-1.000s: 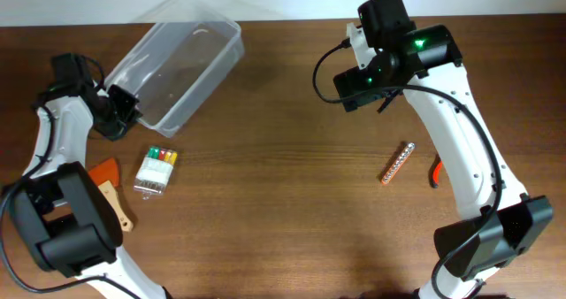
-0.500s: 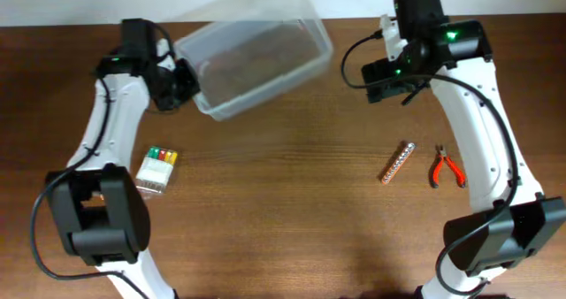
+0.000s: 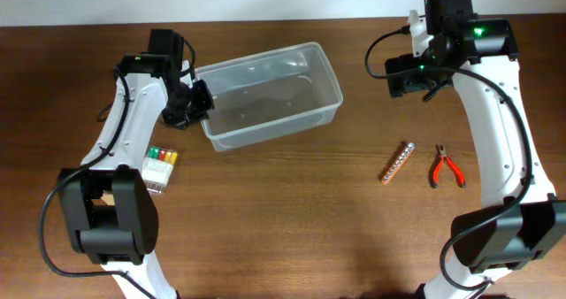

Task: Pack container
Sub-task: 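Drag the clear container with the left gripper to table center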

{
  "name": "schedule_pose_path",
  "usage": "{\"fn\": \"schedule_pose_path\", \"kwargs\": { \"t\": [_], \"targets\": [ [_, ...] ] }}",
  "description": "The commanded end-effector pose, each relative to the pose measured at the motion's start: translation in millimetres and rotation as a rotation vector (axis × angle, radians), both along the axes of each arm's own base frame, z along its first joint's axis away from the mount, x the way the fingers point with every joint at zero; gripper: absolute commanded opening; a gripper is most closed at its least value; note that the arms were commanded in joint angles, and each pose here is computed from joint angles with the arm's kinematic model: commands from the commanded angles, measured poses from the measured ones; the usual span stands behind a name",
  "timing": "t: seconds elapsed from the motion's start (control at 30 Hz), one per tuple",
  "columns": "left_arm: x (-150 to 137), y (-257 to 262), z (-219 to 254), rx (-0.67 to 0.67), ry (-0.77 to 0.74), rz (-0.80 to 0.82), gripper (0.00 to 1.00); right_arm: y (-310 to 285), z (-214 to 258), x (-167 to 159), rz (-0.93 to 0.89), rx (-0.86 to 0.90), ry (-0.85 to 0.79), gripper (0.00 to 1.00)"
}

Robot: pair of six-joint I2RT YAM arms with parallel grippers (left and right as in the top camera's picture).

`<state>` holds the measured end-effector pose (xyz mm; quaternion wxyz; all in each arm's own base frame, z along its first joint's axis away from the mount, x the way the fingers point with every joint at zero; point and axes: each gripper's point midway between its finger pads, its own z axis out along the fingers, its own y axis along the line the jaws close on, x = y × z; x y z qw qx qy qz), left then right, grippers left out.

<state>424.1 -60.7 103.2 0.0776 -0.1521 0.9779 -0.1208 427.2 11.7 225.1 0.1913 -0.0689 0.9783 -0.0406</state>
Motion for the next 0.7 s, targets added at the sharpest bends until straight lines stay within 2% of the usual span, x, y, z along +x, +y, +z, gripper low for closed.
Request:
{"fn": "schedule_pose_path", "kwargs": {
  "t": [0.0, 0.43, 0.67],
  "targets": [
    [1.8, -1.3, 5.0, 0.011, -0.014, -0.051, 0.02, -3.9, 6.9, 3.1, -0.010, -0.003, -0.022, 0.94],
    [-9.2, -6.0, -1.0, 0.155, 0.009, -0.141, 0.02, -3.7, 7.0, 3.4, -0.010, -0.002, -0.023, 0.94],
    [-10.8, -6.1, -2.4, 0.169, 0.014, -0.145, 0.02, -3.7, 6.8, 2.8, -0.010, -0.002, -0.020, 0.94]
  ]
}}
